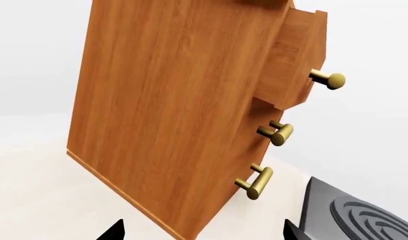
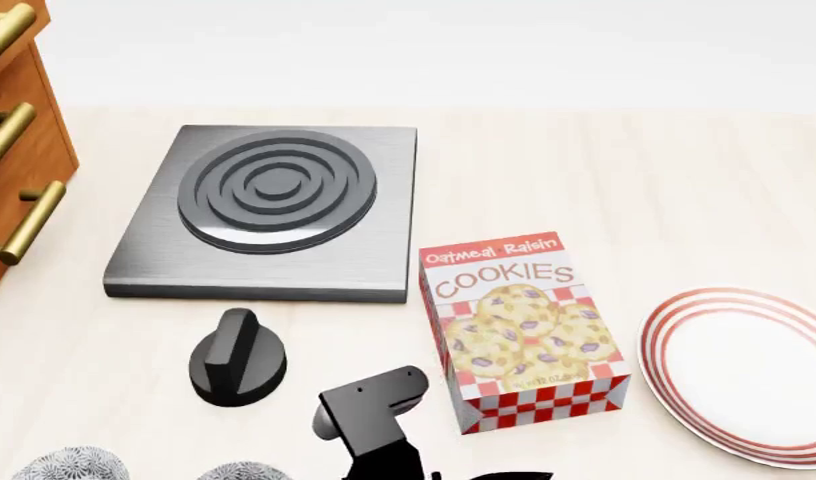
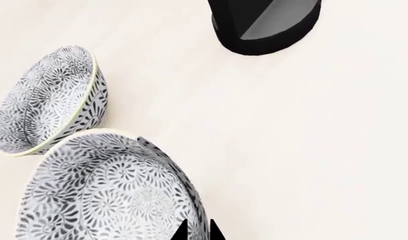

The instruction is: Pick the akita bowl from table center and place it on the plate.

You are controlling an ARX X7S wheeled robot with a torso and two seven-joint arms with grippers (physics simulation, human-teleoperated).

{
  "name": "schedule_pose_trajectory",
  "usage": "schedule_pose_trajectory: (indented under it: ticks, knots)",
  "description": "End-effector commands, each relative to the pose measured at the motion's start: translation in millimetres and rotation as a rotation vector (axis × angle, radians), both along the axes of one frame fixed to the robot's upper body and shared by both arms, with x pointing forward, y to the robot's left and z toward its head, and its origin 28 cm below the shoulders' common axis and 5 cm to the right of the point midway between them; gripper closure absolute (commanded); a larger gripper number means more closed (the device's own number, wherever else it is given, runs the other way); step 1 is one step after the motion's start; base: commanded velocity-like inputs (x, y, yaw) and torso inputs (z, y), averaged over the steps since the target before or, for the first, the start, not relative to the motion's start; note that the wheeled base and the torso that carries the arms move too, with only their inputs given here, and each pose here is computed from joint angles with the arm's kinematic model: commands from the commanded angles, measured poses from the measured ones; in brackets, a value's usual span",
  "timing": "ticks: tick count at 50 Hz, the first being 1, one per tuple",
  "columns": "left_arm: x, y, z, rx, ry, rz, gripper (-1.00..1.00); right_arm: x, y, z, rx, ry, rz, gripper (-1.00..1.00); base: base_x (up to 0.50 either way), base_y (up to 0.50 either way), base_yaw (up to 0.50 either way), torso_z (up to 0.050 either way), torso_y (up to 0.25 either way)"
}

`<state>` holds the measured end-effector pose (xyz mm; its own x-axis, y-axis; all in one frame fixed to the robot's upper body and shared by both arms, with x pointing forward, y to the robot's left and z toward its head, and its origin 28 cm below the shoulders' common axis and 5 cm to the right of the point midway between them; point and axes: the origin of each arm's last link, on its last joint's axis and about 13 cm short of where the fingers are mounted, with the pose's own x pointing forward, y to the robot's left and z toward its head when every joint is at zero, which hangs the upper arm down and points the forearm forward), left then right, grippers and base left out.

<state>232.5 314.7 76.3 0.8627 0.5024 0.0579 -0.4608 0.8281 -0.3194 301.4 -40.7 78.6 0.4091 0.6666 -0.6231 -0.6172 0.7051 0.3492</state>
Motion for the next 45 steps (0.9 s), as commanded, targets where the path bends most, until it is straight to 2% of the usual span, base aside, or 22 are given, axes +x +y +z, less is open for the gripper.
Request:
schedule_pose_trajectory:
  ticks: [1,7,8,12,15,18,20,29,34,36,37,38,42,45]
  knots:
    - [-0.3,-0.3,0.3,0.013,0.000,0.006,-1.00,-0.4,-2.6,8.7,0.021,-0.064,-0.042,1.00,0.00,0.00,0.00,0.000,0.000]
    - [0.4,-1.3,0.5,0.014,0.000,0.004,-1.00,-6.6,-11.4,43.7,0.095,-0.250,-0.128,1.00,0.00,0.00,0.00,0.000,0.000]
    - [0.7,-2.5,0.4,0.016,-0.003,-0.003,-1.00,-16.4,-15.8,59.6,0.082,-0.392,-0.158,1.00,0.00,0.00,0.00,0.000,0.000]
    - [1.1,-3.3,-0.1,0.020,0.000,-0.006,-1.00,-27.8,-21.4,72.3,-0.027,-0.655,-0.196,1.00,0.00,0.00,0.00,0.000,0.000]
    - [1.3,-4.1,0.9,0.021,-0.001,-0.010,-1.00,-33.4,-25.3,83.0,-0.017,-0.750,-0.236,1.00,0.00,0.00,0.00,0.000,0.000]
    - [2.3,-4.5,1.4,0.022,-0.003,-0.014,-1.00,-43.3,-31.9,101.9,-0.002,-0.899,-0.290,1.00,0.00,0.00,0.00,0.000,0.000]
    - [3.2,-4.4,1.1,0.023,-0.002,-0.015,-1.00,-48.5,-36.2,112.9,0.011,-0.963,-0.311,1.00,0.00,0.00,0.00,0.000,0.000]
    - [2.5,-5.3,1.9,0.030,-0.007,-0.016,-1.00,-68.4,-48.1,134.8,-0.040,-1.238,-0.313,1.00,0.00,0.00,0.00,0.000,0.000]
    - [2.2,-6.0,1.4,0.031,-0.002,-0.019,-1.00,-75.4,-62.9,147.1,-0.134,-1.401,-0.377,1.00,0.00,0.00,0.00,0.000,0.000]
    - [1.9,-6.0,1.7,0.032,-0.002,-0.019,-1.00,-80.0,-68.0,154.3,-0.147,-1.449,-0.404,1.00,0.00,0.00,0.00,0.000,0.000]
    - [1.8,-6.1,1.7,0.032,-0.001,-0.019,-1.00,-81.0,-69.7,155.7,-0.168,-1.459,-0.411,1.00,0.00,0.00,0.00,0.000,0.000]
    - [1.8,-6.2,1.7,0.033,-0.001,-0.019,-1.00,-82.7,-72.3,157.5,-0.230,-1.503,-0.406,1.00,0.00,0.00,0.00,0.000,0.000]
    - [1.7,-6.5,2.4,0.036,-0.002,-0.022,-1.00,-91.7,-80.7,171.1,-0.284,-1.628,-0.440,1.00,0.00,0.00,0.00,0.000,0.000]
    - [2.0,-6.7,1.9,0.038,0.001,-0.022,-1.00,-98.5,-86.5,180.2,-0.288,-1.692,-0.481,1.00,0.00,0.00,0.00,0.000,0.000]
